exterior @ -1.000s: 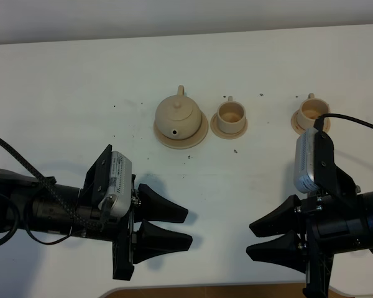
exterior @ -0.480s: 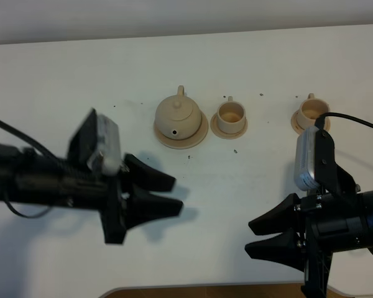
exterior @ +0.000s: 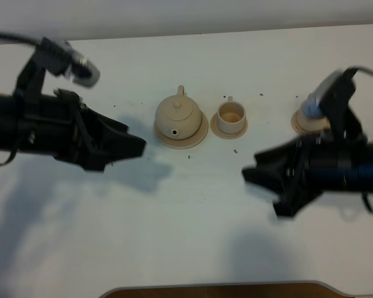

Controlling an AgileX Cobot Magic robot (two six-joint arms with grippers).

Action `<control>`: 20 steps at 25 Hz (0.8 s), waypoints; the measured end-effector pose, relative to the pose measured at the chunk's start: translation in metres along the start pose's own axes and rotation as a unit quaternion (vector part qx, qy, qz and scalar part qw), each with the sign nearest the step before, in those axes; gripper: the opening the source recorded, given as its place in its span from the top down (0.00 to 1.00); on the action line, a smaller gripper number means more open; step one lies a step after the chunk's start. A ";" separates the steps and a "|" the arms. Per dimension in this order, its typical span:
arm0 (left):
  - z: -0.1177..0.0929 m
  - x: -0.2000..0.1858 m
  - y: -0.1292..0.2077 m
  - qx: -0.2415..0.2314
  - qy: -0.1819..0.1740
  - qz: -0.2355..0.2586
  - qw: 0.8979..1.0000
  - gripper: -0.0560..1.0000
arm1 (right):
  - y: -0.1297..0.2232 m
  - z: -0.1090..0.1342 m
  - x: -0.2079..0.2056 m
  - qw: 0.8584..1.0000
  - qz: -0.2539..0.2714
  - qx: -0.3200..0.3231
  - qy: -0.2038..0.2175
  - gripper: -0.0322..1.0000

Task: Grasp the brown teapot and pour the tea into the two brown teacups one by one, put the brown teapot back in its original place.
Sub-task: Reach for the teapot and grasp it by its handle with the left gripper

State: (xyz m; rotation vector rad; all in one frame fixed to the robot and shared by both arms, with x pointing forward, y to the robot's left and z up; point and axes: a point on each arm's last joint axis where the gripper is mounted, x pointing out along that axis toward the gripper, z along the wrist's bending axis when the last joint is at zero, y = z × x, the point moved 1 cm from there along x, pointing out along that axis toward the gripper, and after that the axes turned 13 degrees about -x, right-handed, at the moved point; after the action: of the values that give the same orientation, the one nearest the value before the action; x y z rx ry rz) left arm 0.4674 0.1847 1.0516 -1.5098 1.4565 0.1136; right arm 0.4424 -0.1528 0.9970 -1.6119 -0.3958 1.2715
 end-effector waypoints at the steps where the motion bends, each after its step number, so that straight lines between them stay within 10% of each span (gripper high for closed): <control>1: 0.001 -0.003 -0.004 -0.014 -0.017 0.002 1.000 0.51 | -0.006 -0.004 -0.001 1.000 0.007 0.003 0.013 0.61; 11: 0.020 -0.022 -0.037 -0.102 -0.155 0.034 0.982 0.52 | -0.049 -0.028 -0.030 0.980 0.173 0.049 0.082 0.61; 20: 0.056 0.019 -0.071 -0.136 -0.162 0.081 0.974 0.52 | -0.043 -0.008 -0.077 0.941 0.295 0.058 0.158 0.61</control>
State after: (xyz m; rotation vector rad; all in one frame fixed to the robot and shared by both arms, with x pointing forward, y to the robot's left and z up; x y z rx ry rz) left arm 0.5593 0.1933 1.0511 -1.5002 1.3330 0.6521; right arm 0.4323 -0.1947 1.0738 -1.8613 0.3891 1.3964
